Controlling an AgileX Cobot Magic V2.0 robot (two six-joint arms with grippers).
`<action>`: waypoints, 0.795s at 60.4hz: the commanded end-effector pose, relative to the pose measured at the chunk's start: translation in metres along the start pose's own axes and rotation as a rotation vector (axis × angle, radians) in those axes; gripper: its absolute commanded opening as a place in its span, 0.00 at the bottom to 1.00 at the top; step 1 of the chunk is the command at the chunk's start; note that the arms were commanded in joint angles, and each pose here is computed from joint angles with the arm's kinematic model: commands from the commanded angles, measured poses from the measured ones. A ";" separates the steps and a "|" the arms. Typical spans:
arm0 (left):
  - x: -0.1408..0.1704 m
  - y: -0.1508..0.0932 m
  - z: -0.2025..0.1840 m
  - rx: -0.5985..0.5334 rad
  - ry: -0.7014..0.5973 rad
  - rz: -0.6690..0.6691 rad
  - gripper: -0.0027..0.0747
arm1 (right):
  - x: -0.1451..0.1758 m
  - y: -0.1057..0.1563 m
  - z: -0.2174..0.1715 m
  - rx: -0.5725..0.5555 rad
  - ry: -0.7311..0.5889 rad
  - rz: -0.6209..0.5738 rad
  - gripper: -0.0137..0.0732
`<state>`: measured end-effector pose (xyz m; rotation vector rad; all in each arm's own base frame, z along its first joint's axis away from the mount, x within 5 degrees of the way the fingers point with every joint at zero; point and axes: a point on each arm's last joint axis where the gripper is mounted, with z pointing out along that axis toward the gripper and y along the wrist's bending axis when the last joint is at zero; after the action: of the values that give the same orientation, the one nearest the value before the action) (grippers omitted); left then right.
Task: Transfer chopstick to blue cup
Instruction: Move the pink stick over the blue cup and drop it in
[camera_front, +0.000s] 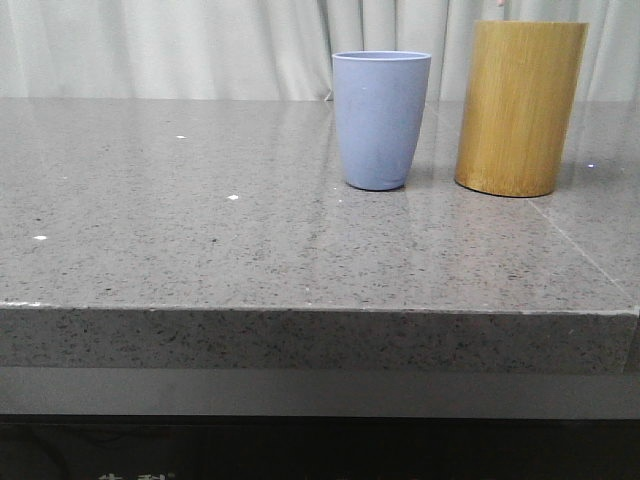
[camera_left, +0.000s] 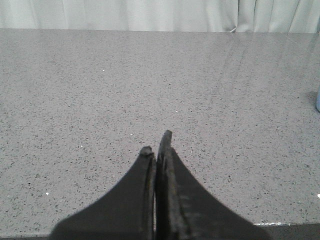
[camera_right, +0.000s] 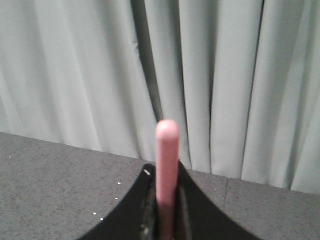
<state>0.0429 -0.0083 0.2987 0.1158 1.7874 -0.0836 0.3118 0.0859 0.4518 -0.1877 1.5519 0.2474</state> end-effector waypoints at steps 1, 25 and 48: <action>-0.014 0.000 -0.002 0.006 -0.091 -0.011 0.01 | -0.036 0.012 -0.018 -0.028 -0.193 -0.016 0.24; -0.014 0.000 -0.002 0.006 -0.091 -0.011 0.01 | -0.008 0.065 0.001 -0.189 -0.086 -0.008 0.24; -0.014 0.000 -0.002 0.006 -0.089 -0.011 0.01 | 0.044 0.072 0.040 -0.194 0.108 -0.025 0.25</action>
<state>0.0429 -0.0083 0.2987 0.1158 1.7874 -0.0836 0.3363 0.1720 0.3821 -0.4017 1.7634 0.3777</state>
